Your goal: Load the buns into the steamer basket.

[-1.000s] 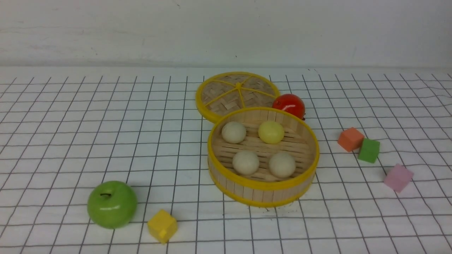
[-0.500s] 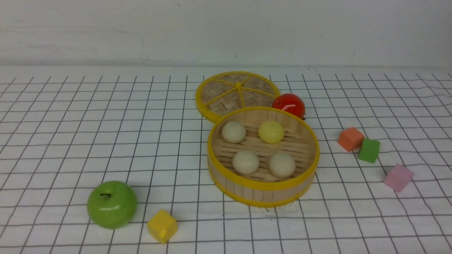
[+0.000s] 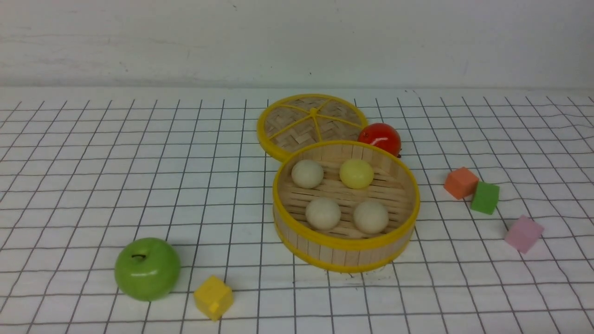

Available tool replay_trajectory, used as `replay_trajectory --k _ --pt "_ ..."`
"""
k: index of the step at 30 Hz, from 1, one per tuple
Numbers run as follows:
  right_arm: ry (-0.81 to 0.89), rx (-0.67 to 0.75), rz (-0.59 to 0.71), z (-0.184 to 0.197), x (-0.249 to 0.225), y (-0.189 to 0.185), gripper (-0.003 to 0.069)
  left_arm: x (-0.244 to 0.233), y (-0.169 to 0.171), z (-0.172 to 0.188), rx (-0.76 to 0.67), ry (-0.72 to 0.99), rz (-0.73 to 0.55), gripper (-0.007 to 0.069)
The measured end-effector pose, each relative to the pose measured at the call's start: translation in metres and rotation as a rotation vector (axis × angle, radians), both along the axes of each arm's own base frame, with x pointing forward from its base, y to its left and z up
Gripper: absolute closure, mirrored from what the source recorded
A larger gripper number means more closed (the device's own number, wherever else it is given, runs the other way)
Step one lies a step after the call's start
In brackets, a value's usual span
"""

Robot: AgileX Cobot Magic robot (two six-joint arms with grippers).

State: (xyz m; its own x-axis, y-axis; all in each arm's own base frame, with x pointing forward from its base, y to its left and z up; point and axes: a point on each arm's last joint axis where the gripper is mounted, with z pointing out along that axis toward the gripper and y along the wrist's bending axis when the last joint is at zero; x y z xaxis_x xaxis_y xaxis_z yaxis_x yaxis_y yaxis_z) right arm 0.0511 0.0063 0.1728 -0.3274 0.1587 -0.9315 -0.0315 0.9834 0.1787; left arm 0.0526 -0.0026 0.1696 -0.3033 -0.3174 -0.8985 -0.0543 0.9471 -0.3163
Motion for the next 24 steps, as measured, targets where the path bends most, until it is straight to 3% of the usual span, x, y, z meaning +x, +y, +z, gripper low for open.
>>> replay_trajectory --k 24 --pt "0.0 0.0 0.0 0.0 0.0 0.0 0.0574 0.0 0.0 0.0 0.0 0.0 0.0 0.0629"
